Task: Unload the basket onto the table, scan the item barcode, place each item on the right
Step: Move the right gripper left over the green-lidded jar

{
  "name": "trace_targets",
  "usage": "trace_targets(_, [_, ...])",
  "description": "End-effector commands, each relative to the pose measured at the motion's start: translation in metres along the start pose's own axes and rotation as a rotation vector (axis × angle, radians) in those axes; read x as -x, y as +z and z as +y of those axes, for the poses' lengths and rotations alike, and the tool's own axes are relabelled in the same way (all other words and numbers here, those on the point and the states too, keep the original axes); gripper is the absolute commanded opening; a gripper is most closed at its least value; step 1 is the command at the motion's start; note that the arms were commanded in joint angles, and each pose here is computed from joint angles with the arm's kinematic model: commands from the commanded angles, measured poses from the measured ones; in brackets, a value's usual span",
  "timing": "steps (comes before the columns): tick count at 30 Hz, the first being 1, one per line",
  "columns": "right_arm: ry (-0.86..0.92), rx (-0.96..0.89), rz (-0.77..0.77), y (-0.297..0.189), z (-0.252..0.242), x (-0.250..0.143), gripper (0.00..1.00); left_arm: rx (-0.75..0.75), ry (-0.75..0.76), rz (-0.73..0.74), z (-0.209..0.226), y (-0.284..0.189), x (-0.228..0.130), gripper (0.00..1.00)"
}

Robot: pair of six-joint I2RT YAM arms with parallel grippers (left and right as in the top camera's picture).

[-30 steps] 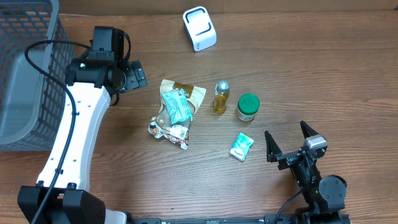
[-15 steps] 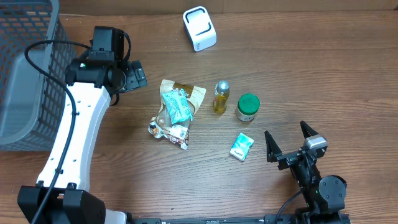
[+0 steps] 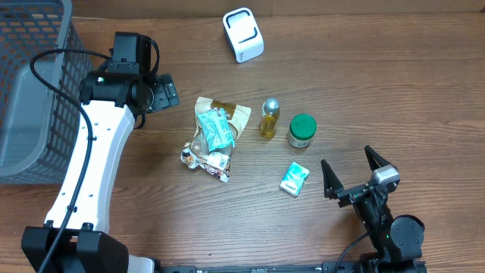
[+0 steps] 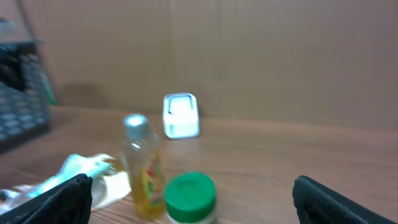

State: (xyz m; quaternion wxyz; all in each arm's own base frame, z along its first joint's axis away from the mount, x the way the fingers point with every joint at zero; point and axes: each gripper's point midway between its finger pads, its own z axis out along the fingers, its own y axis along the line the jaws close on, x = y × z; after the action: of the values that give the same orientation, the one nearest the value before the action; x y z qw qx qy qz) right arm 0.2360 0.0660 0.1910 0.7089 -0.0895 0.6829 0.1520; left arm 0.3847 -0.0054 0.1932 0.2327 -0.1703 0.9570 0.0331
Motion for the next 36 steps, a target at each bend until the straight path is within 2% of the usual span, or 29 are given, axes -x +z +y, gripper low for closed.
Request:
trace_targets(1, [0.13, 0.059, 0.005, 0.0, 0.01, 0.0, 1.0, 0.007, 0.027, -0.013, 0.001, -0.003, 0.003, 0.99])
trace_targets(10, [0.196, 0.054, 0.029, -0.007, 0.014, 0.022, 1.0, 0.007, 0.027, -0.013, 0.001, -0.003, 0.003, 0.99])
trace_targets(21, [0.219, -0.109, 0.141, -0.029, 0.001, 0.088, 1.0, 0.007, 0.027, -0.013, 0.001, -0.003, 0.003, 0.99])
trace_targets(26, [0.232, -0.162, 0.346, -0.011, -0.003, 0.125, 1.0, 0.007, 0.027, -0.012, 0.001, -0.003, 0.003, 1.0])
trace_targets(27, [0.234, -0.177, 0.461, 0.0, -0.005, 0.13, 1.0, 0.007, 0.027, -0.013, 0.001, -0.003, 0.003, 0.99])
trace_targets(33, [0.304, -0.244, 0.887, 0.031, -0.013, 0.116, 1.0, 0.007, 0.027, -0.013, 0.001, -0.003, 0.003, 0.99])
trace_targets(36, [0.379, -0.212, 1.06, 0.066, -0.011, 0.091, 1.0, 0.007, 0.027, -0.012, 0.001, -0.003, 0.003, 1.0])
